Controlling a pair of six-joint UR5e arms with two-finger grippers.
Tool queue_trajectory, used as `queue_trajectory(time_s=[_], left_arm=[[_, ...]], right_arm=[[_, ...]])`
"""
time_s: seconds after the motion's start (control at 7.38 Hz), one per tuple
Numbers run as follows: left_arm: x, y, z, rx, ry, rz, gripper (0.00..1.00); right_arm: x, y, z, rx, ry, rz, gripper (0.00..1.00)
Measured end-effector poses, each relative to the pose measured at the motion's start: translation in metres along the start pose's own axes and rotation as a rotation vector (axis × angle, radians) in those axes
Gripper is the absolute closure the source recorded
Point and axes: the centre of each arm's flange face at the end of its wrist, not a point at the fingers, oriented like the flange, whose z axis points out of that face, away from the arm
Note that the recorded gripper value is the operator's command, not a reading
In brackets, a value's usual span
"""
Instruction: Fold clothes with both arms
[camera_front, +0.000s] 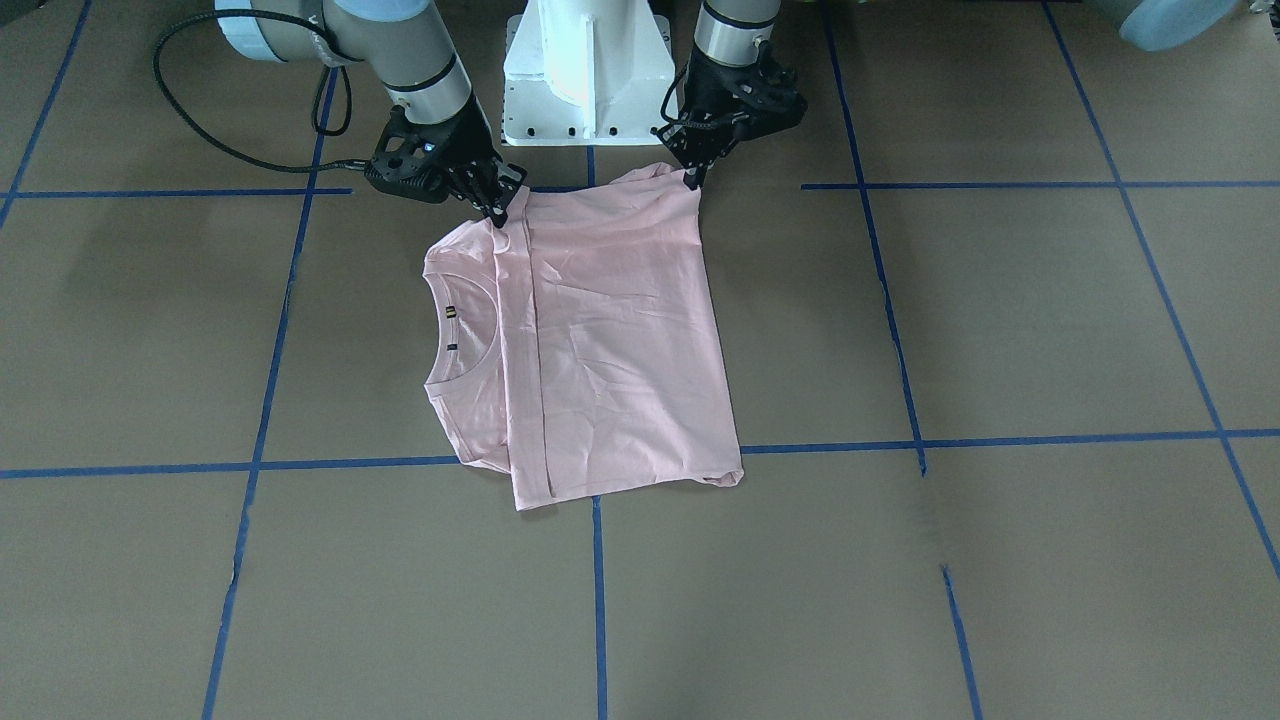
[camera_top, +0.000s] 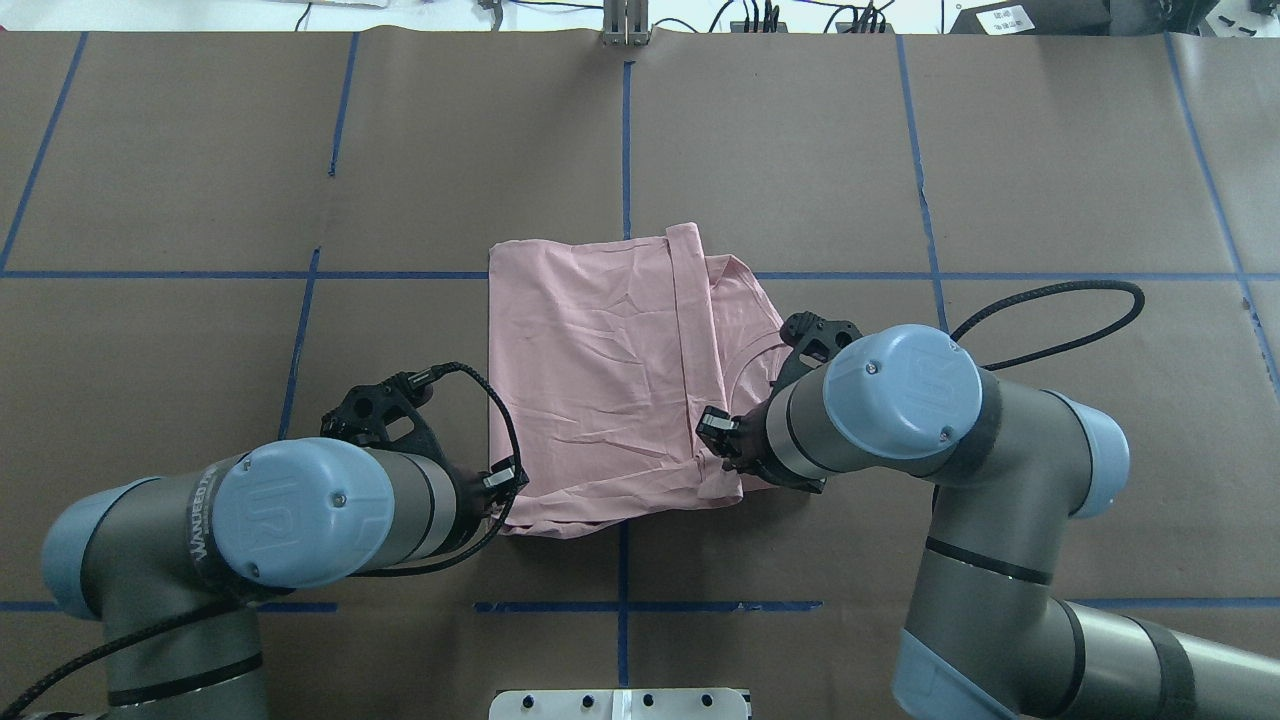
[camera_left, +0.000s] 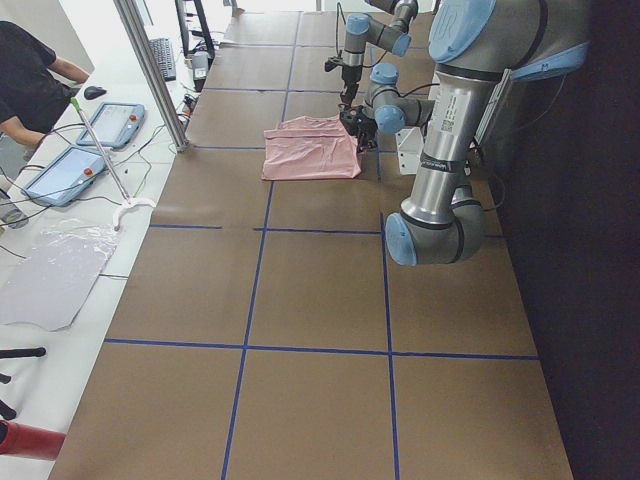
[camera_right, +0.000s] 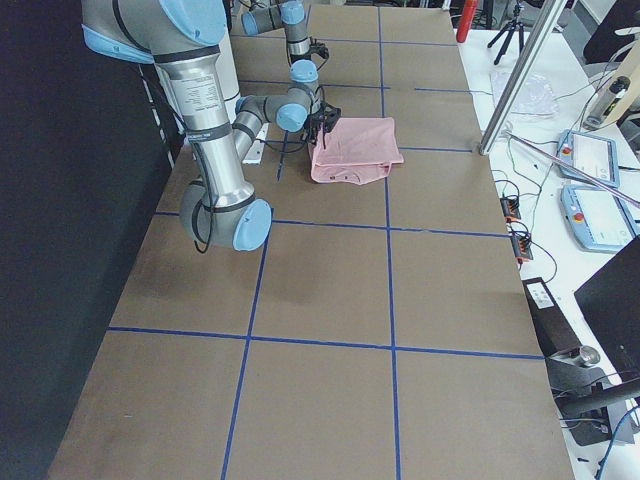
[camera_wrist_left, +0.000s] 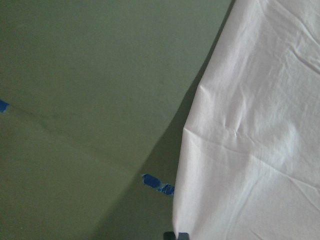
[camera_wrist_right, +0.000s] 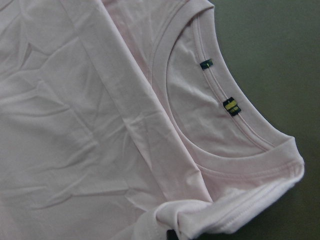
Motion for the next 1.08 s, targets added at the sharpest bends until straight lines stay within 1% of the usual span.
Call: queue_trajectory(time_s=[0.27, 0.54, 0.68, 0.81, 0.95, 1.08], left_arm=[[0.008, -0.031, 0.018, 0.036, 0.034, -0.026, 1.0], [0.033, -0.076, 0.028, 0.098, 0.062, -0.049, 1.0], [0.055, -0.101, 0.038, 0.132, 0.072, -0.063, 1.0], [0.072, -0.129, 0.053, 0.164, 0.085, -0.072, 1.0], [0.08, -0.162, 0.07, 0.198, 0.094, -0.069, 0.99], [0.081, -0.199, 0.086, 0.234, 0.099, -0.067, 0.03]], right_arm=[[-0.012, -0.029, 0.002, 0.034, -0.024, 0.024, 1.0], [-0.026, -0.066, 0.005, 0.077, -0.05, 0.042, 1.0], [-0.045, -0.09, 0.013, 0.103, -0.056, 0.055, 1.0], [-0.066, -0.125, 0.029, 0.132, -0.058, 0.075, 1.0], [-0.081, -0.168, 0.048, 0.157, -0.059, 0.096, 1.0], [-0.09, -0.21, 0.065, 0.18, -0.057, 0.114, 0.01]])
